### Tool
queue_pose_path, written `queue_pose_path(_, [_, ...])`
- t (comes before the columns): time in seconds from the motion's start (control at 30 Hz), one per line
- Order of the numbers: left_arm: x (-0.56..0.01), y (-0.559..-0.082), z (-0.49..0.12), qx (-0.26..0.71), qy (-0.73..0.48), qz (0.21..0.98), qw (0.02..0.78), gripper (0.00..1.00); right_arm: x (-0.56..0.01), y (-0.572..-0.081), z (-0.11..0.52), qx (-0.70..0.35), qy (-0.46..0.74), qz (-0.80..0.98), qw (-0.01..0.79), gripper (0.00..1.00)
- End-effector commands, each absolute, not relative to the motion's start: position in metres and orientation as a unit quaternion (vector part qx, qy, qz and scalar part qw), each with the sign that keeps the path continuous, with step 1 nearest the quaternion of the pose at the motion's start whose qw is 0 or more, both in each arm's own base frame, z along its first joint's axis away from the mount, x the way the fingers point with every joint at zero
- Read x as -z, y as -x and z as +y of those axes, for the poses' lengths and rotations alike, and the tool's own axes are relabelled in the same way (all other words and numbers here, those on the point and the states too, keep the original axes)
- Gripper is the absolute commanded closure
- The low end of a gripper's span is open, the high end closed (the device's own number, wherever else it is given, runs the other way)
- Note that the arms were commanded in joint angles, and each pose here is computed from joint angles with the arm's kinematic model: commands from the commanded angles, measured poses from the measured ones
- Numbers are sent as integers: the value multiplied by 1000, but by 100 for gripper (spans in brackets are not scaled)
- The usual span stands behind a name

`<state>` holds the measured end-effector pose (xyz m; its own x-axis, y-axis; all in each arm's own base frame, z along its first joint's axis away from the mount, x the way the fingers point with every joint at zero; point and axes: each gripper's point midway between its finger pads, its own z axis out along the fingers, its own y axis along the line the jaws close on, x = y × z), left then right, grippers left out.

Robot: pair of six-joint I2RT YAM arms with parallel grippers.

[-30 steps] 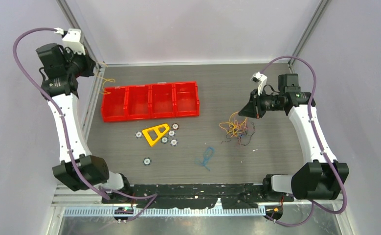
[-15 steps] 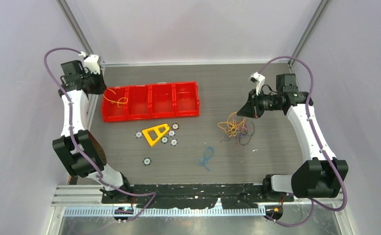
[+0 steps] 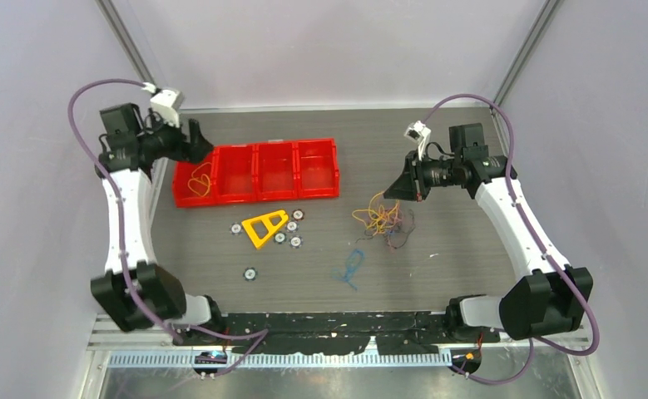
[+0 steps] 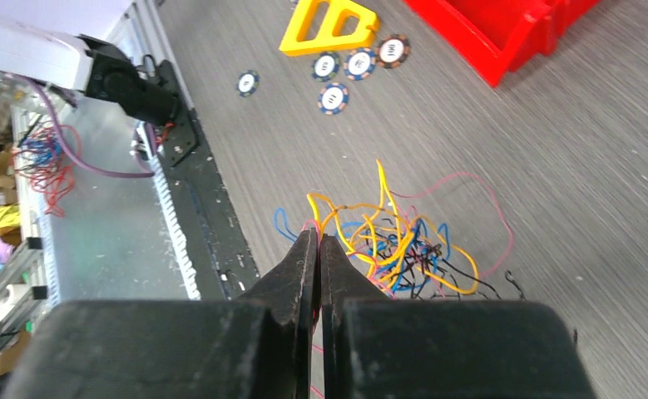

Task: Untangle the cables

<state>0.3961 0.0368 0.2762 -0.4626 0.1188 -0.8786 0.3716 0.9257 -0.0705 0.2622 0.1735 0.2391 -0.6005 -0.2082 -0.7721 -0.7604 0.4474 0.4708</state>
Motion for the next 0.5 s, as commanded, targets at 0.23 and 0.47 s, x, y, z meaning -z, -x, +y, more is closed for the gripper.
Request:
queue_pose_path(0.23, [-313,-238,-237,449,-385,655,471,26,-298,-224,213,-515,356,704,335,95])
queue_pose_path(0.47, [-283,-209,-309,474,-435,647,410,21,-309,-203,229,-541,378,678,323,94])
